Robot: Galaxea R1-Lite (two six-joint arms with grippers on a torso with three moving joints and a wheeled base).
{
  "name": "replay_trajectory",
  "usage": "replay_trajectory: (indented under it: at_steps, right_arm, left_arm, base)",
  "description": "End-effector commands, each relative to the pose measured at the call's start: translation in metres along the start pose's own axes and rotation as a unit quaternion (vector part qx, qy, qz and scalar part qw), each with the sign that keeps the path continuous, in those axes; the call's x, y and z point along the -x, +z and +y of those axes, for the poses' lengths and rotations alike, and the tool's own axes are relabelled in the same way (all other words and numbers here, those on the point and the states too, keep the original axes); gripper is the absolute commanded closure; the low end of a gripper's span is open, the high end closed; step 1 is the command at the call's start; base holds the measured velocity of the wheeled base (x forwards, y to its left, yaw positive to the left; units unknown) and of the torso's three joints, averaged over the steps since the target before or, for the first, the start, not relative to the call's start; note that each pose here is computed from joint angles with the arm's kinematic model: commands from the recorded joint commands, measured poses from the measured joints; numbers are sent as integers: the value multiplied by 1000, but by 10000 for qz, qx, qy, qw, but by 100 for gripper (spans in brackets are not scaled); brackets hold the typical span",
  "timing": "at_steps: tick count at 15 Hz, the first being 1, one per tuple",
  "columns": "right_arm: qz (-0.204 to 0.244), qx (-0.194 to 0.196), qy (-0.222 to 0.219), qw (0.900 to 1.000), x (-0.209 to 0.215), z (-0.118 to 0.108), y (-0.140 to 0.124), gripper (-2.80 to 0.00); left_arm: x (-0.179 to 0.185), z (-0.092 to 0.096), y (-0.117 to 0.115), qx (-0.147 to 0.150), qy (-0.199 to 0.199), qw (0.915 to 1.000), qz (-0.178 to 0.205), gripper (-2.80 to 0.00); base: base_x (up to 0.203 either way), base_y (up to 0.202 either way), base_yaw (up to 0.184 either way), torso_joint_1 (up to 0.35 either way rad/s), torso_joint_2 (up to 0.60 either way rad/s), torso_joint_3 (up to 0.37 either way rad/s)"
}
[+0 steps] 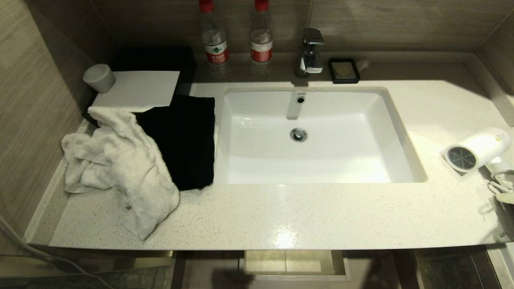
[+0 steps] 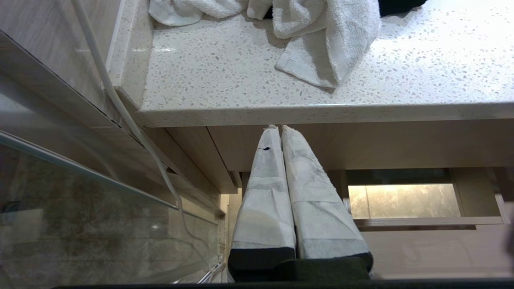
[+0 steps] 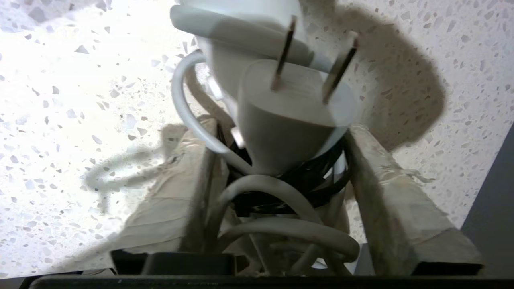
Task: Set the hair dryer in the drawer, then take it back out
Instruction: Pick up the hairdryer
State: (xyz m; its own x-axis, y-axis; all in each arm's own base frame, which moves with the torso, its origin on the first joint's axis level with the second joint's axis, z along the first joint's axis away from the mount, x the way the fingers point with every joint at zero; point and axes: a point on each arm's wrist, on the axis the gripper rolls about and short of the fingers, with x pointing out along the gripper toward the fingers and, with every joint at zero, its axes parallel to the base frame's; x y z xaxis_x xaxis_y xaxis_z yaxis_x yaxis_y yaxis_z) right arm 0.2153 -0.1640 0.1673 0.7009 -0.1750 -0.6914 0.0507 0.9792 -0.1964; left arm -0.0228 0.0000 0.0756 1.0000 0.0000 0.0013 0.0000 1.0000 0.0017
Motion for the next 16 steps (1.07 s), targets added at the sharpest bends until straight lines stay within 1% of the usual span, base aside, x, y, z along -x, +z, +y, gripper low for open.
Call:
replay_trajectory:
  at_steps: [1,4,9,13,16]
  right_arm:
    - [-4,8,-11,10000,1,-1,0,0]
    - [-114,42,-84,9999,5,-1,4,0]
    - [-650,247,-444,9966,46,7,15,0]
    - [-857,348,-595,9939,66,16,13,0]
    - [-1121,460,-750,9898,75,19,15,0]
  left_arm:
    - [0,0,0,1,0,10000,-9,0]
    - [0,0,0,1,0,10000,-9,0]
    - [0,0,0,1,0,10000,-9,0]
    - [0,0,0,1,0,10000,-5,0]
    - [0,0,0,1,0,10000,-8,0]
  base:
    - [0,0,0,0,0,0]
    - [0,0,0,0,0,0]
    - [0,0,0,0,0,0]
    - [0,0,0,0,0,0]
    - [0,0,0,0,0,0]
